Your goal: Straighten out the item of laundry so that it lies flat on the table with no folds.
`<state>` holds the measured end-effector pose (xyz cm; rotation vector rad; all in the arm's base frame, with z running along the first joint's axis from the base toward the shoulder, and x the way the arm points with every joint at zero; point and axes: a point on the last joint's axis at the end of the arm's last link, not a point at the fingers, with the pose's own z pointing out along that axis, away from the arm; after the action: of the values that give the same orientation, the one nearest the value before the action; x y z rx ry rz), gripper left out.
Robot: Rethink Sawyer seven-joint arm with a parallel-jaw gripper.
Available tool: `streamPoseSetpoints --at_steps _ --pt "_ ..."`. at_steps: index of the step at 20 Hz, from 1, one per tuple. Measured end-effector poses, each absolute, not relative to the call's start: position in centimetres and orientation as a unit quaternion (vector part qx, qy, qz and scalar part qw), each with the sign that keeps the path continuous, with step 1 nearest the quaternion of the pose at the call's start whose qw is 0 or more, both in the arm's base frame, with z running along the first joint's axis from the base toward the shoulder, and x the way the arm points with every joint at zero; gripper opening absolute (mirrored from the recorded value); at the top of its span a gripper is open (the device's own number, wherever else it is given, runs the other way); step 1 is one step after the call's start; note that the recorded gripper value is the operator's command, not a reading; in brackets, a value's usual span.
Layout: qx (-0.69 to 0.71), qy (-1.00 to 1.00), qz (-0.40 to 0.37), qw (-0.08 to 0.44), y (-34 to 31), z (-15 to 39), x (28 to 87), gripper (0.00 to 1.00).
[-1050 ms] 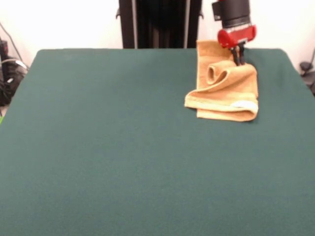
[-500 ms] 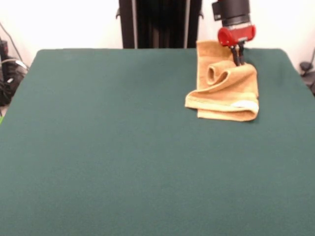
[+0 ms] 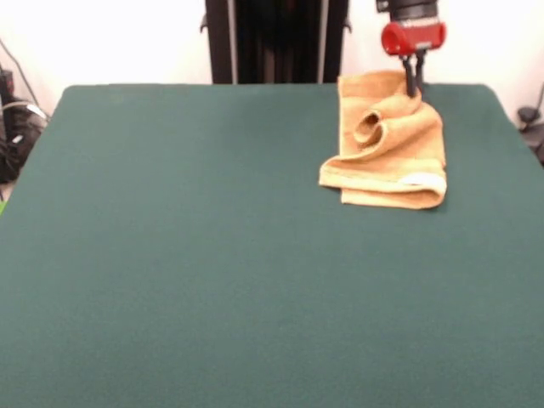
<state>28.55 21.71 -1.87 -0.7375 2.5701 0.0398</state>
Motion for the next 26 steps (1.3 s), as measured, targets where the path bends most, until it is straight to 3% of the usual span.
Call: streamPoseSetpoints --at_steps 10,17,26 --pt "-0.253 0.933 0.023 0.254 22.7 4.9 26.6 0.0" --pt "-0.245 0.932 0.013 0.267 23.5 5.5 26.8 0.0" --pt "-0.247 0.925 -0.056 0.284 25.6 3.8 25.5 0.0"
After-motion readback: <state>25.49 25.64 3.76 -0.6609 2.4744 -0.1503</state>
